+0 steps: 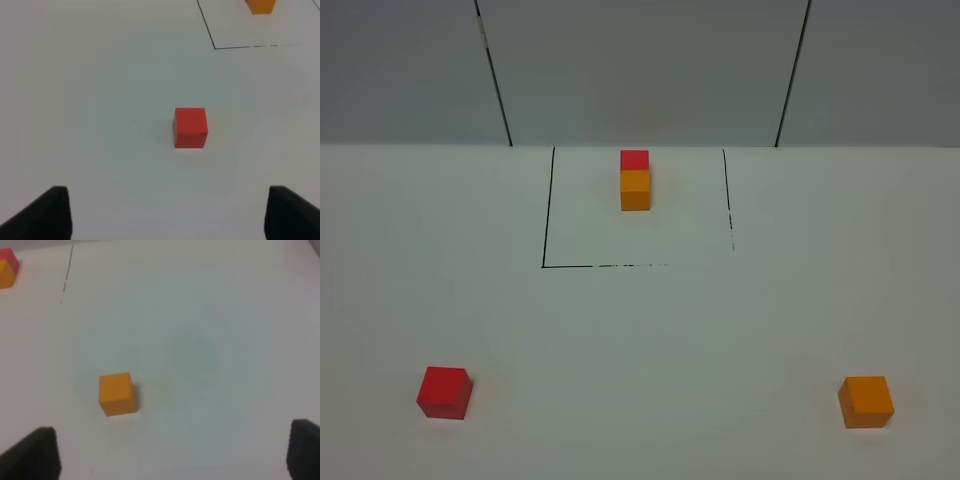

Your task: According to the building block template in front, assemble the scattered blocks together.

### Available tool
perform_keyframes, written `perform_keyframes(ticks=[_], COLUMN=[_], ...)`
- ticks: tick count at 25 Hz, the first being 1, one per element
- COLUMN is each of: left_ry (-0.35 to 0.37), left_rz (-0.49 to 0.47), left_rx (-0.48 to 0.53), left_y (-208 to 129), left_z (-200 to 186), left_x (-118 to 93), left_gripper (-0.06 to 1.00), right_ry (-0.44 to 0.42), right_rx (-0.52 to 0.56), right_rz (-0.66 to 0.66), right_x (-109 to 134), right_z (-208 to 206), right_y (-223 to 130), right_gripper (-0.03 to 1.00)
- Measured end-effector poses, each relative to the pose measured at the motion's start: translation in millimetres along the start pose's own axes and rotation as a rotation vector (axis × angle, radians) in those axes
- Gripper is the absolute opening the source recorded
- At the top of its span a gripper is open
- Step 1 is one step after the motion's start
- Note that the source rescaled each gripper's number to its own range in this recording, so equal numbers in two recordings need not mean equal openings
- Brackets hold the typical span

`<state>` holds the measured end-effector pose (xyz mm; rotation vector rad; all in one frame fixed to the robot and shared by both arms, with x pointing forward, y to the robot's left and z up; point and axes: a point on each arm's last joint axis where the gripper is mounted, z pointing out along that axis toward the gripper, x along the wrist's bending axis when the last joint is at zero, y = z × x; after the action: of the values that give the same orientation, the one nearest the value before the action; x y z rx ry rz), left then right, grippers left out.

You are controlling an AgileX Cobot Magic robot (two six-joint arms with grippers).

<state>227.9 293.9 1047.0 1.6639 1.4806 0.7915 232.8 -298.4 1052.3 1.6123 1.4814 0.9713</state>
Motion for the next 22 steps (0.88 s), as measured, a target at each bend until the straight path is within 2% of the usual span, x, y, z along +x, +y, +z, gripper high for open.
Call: perform_keyframes(ticks=[22], left_ry=[-0.001], left_rz=[-0.001], left_rx=[0.0], left_y=[0.0], left_z=[0.0], left_x=[0.0], left_gripper=[0.65], right_ry=[0.0], right_rx=[0.0], right_rz=[0.0], right_x=[0.0], right_z=[0.0], right_y=[0.0], right_gripper=[0.81])
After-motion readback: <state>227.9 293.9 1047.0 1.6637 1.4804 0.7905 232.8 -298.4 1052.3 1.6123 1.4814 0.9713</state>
